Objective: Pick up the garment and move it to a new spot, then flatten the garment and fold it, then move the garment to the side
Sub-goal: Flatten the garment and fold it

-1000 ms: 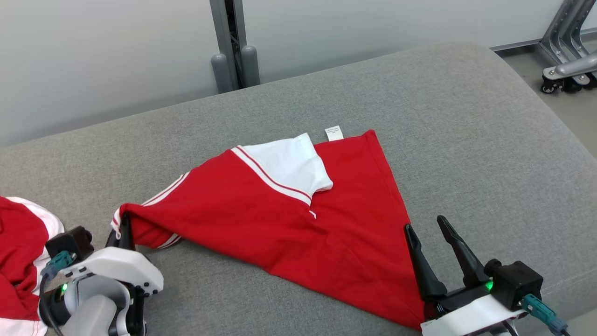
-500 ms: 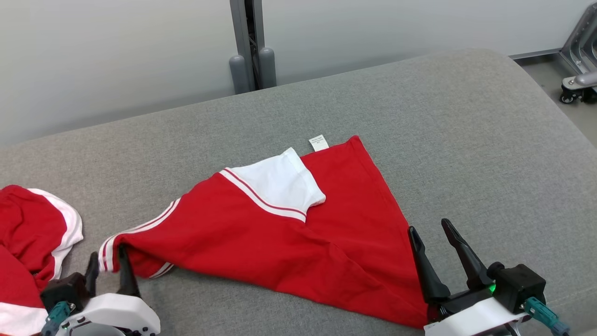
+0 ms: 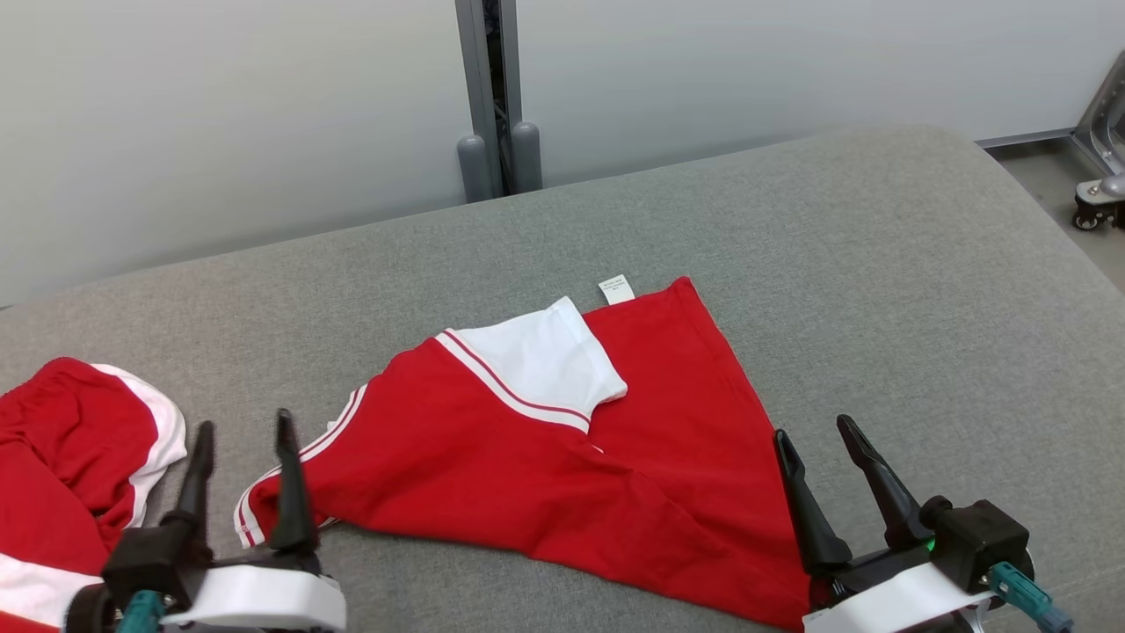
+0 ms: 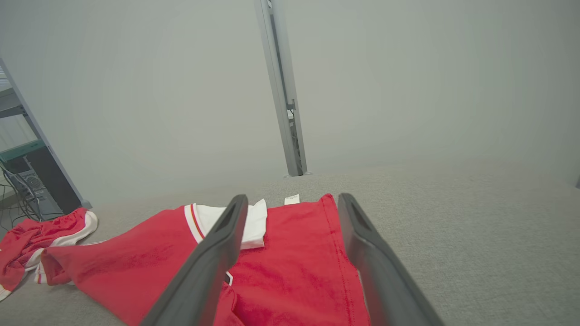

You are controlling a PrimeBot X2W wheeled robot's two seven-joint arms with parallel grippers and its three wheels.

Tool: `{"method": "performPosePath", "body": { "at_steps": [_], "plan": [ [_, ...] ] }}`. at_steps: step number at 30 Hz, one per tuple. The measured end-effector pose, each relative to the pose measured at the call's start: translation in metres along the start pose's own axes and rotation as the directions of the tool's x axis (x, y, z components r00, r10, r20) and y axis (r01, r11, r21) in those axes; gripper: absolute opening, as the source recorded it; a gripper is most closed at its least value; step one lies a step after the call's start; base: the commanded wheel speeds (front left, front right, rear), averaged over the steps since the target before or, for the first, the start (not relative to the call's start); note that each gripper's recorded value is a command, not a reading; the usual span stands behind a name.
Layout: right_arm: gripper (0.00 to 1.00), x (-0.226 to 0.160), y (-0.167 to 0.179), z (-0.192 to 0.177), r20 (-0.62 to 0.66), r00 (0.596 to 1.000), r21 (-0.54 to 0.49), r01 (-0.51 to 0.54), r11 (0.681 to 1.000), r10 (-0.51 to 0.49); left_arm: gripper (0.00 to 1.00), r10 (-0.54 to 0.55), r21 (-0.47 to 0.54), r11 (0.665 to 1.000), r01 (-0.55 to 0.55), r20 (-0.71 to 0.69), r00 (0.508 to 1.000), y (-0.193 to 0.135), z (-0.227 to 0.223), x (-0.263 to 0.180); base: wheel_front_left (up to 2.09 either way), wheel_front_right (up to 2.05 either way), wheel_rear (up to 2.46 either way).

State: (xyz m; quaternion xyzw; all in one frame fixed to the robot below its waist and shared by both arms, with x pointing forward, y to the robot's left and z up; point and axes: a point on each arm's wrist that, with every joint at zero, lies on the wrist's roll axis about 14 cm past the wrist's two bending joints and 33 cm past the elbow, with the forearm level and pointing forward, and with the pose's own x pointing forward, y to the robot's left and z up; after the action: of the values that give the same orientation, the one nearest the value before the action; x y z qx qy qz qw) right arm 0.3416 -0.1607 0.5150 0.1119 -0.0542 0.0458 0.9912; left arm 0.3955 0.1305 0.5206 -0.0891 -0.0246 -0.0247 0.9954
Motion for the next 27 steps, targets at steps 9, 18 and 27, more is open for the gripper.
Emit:
{"method": "performPosePath", "body": {
  "at_steps": [9, 18, 27],
  "plan": [
    [1.0, -0.005, 0.007, 0.001, 0.005, 1.0, 0.0, -0.018, 1.0, 0.018, 1.0, -0.148, -0.003, 0.989, 0.148, -0.021, 0.989, -0.042, -0.011, -0.023, 0.0, 0.0, 0.0],
    [1.0, -0.014, 0.006, -0.004, -0.012, 1.0, 0.001, -0.01, 1.0, 0.01, 1.0, -0.206, 0.012, 0.978, 0.208, -0.09, 0.974, -0.063, -0.037, -0.038, 0.0, 0.0, 0.0],
    [1.0, -0.017, 0.004, -0.009, -0.027, 1.0, 0.002, 0.0, 1.0, 0.0, 1.0, -0.22, 0.022, 0.974, 0.223, -0.1, 0.97, -0.066, -0.042, -0.035, 0.0, 0.0, 0.0]
  ]
}}
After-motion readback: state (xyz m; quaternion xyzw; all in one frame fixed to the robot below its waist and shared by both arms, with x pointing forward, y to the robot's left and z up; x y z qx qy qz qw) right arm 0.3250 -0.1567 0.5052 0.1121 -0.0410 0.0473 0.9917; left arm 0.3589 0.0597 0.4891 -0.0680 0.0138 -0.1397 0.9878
